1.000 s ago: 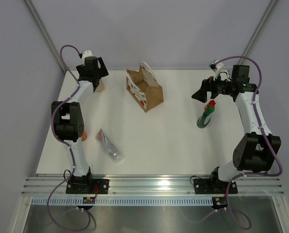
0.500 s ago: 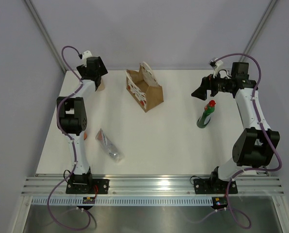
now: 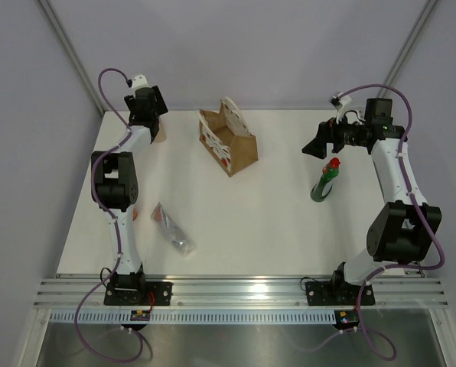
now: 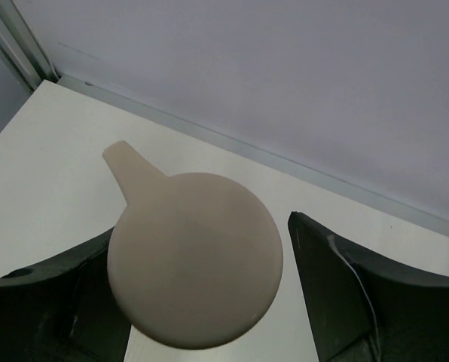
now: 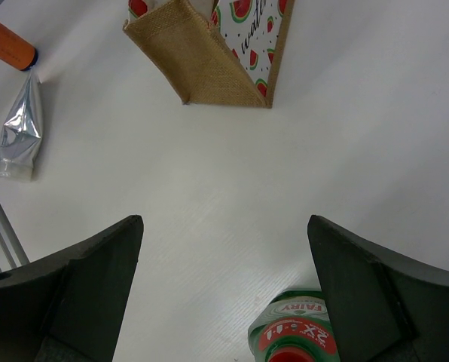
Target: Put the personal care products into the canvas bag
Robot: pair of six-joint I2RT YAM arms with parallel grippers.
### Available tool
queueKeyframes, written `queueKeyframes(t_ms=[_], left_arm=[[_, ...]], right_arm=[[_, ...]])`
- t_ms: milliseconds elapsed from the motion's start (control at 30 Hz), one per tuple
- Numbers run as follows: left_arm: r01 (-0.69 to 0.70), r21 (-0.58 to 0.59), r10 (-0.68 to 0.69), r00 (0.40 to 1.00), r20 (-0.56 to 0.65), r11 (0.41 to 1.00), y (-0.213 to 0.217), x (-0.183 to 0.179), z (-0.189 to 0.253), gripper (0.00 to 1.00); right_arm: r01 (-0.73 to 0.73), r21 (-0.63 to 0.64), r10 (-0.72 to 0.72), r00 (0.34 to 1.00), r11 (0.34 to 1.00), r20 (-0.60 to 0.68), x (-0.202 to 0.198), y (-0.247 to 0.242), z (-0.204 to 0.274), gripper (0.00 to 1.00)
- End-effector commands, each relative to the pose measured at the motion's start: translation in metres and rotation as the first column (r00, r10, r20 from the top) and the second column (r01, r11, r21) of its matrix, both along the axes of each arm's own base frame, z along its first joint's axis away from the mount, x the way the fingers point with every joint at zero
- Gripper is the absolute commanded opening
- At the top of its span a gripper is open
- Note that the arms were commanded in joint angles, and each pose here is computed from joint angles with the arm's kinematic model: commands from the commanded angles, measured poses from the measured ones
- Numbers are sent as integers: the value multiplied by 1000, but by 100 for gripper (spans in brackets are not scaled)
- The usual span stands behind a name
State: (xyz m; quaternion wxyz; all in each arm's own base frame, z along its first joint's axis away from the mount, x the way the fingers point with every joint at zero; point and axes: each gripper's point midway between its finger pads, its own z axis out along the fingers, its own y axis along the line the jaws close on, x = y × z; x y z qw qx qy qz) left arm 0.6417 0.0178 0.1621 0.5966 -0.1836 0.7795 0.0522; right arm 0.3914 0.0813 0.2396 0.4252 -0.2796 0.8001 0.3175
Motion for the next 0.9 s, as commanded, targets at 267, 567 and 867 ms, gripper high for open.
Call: queueKeyframes(t_ms=[267, 567, 867], left_arm=[[113, 77, -120, 987, 104, 991, -2, 8, 41, 23], [244, 99, -261, 935, 238, 965, -25, -22, 104, 0], [331, 91, -343, 892, 295, 939, -46, -77, 148, 0]], right_arm=[[-12, -12, 12, 998, 1000, 61, 1, 1, 22, 100], [-17, 0, 17, 998, 1000, 60, -2, 3, 24, 99], [-22, 10, 22, 998, 1000, 56, -10, 5, 23, 100]])
